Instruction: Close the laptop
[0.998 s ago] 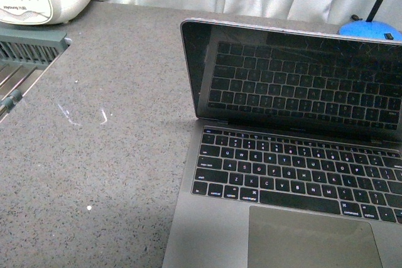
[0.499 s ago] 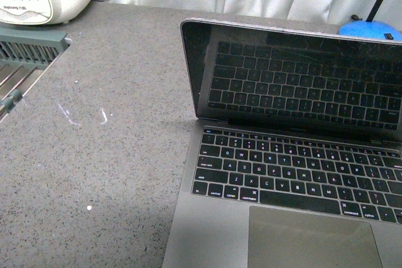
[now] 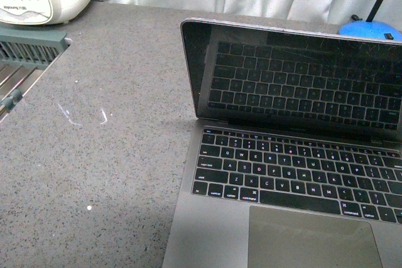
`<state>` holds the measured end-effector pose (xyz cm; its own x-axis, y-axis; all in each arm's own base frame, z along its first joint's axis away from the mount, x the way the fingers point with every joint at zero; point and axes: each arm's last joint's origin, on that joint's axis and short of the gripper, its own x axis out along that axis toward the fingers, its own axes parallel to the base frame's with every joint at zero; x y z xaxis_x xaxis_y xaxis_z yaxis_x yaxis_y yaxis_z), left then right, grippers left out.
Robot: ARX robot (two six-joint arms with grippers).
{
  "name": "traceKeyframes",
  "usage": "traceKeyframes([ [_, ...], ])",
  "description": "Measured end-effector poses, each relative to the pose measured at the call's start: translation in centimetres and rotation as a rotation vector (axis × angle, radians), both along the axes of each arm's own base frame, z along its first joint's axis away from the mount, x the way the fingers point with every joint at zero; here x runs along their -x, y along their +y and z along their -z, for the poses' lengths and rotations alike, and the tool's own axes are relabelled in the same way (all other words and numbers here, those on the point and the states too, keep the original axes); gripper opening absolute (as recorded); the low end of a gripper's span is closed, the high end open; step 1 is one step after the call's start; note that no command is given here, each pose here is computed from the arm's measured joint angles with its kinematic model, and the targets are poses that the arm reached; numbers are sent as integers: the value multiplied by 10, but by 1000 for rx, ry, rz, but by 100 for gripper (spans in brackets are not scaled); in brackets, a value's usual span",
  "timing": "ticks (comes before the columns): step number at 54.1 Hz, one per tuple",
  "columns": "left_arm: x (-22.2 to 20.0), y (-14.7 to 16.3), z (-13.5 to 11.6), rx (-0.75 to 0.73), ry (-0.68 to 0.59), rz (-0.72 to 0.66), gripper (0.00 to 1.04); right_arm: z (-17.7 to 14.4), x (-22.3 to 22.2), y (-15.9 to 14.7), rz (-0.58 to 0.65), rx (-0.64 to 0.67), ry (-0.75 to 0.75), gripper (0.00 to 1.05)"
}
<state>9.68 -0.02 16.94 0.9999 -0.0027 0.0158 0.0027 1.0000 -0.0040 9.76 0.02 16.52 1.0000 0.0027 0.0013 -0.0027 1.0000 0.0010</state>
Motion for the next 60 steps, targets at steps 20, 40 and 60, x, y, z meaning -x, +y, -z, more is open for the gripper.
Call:
traceKeyframes([
  [20,0,0,0,0,0,0,98,0,0,0,0,0,0,96],
  [40,0,0,0,0,0,0,93,0,0,0,0,0,0,87],
  [60,0,0,0,0,0,0,23,0,0,0,0,0,0,19],
])
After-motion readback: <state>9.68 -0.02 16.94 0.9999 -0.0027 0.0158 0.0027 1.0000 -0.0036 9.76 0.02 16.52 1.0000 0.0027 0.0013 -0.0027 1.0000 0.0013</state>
